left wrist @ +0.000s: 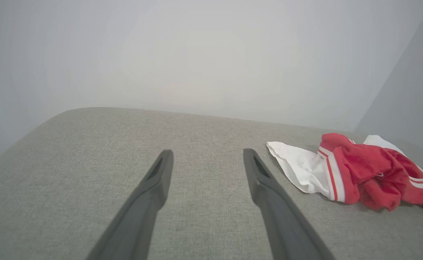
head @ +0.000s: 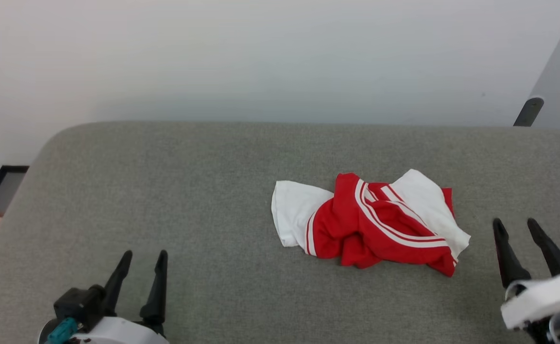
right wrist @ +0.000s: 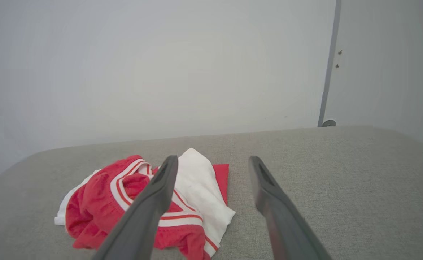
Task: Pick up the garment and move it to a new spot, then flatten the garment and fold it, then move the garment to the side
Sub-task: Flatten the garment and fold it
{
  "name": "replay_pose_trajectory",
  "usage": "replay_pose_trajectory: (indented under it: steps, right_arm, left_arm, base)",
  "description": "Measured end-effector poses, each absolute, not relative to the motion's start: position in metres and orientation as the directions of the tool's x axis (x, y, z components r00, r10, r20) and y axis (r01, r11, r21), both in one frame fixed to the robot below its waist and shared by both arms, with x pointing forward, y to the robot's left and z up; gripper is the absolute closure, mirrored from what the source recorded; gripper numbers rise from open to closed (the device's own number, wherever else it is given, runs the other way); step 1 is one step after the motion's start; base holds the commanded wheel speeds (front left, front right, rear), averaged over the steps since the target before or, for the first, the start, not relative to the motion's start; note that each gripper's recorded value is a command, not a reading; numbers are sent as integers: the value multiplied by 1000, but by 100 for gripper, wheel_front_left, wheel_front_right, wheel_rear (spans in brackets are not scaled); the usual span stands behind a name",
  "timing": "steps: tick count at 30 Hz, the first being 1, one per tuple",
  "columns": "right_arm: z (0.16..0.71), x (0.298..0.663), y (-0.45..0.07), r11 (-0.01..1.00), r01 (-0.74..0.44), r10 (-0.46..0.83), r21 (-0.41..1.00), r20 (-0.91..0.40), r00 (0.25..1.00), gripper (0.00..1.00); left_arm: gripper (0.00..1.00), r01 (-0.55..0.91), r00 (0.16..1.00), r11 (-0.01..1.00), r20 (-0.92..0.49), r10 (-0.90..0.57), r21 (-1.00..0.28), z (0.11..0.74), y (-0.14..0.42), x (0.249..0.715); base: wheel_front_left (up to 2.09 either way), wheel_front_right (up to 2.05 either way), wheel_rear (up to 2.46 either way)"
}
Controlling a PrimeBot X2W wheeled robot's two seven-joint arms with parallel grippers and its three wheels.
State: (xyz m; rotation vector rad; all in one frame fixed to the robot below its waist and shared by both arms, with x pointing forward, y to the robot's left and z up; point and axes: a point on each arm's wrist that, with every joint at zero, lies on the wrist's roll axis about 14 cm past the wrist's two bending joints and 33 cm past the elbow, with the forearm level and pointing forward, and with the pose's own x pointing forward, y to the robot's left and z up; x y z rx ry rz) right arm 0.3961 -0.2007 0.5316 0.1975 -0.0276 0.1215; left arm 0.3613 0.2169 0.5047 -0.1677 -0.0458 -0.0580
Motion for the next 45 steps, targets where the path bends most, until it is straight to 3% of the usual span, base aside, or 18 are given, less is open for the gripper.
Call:
replay_pose_trajectory:
  steps: [4, 8, 13, 17, 22, 32, 33, 34, 35, 39, 45]
  right_arm:
    - [536, 422, -192, 974, -189, 195, 122, -43, 980, 0]
    - [526, 454, -183, 960, -280, 274, 10, -242, 931, 0]
    - [500, 480, -184, 924, -374, 284, -73, -522, 804, 0]
    - [484, 491, -176, 903, -430, 308, -27, -657, 688, 0]
    - [469, 503, -166, 877, -480, 330, 16, -747, 578, 0]
    - [428, 521, -144, 836, -547, 359, 47, -800, 480, 0]
    - [427, 522, -141, 831, -554, 367, 51, -799, 477, 60]
    - [426, 523, -140, 828, -559, 371, 53, -798, 474, 95]
    - [424, 524, -138, 825, -562, 375, 56, -797, 472, 100]
    - [424, 523, -137, 820, -568, 386, 62, -793, 470, 100]
    - [445, 532, -150, 849, -524, 401, 62, -721, 564, 100]
  left_arm:
    - [0, 72, 997, 981, 48, -65, -178, 503, 210, 368]
    - [0, 80, 997, 978, 37, -74, -195, 497, 202, 379]
    - [0, 73, 997, 974, 4, -73, -213, 484, 198, 393]
    - [0, 52, 998, 973, -18, -57, -224, 475, 199, 399]
    - [0, 23, 999, 973, -40, -33, -230, 465, 204, 405]
    - [0, -21, 996, 973, -93, 0, -230, 445, 210, 412]
    - [0, -26, 995, 973, -98, 3, -230, 443, 211, 412]
    - [0, -29, 995, 973, -104, 5, -229, 441, 212, 412]
    - [0, -30, 994, 973, -107, 5, -229, 440, 212, 411]
    - [0, -21, 995, 973, -103, -3, -231, 441, 210, 413]
    - [0, -6, 995, 973, -94, -16, -232, 444, 207, 415]
  base:
    - [0, 0, 0]
    - [0, 0, 0]
    - [0, 0, 0]
    - [0, 0, 0]
    - [0, 0, 0]
    - [0, 0, 0]
    - [0, 0, 0]
    - [0, 0, 0]
    - [0, 0, 0]
    - [0, 0, 0]
    - [0, 0, 0]
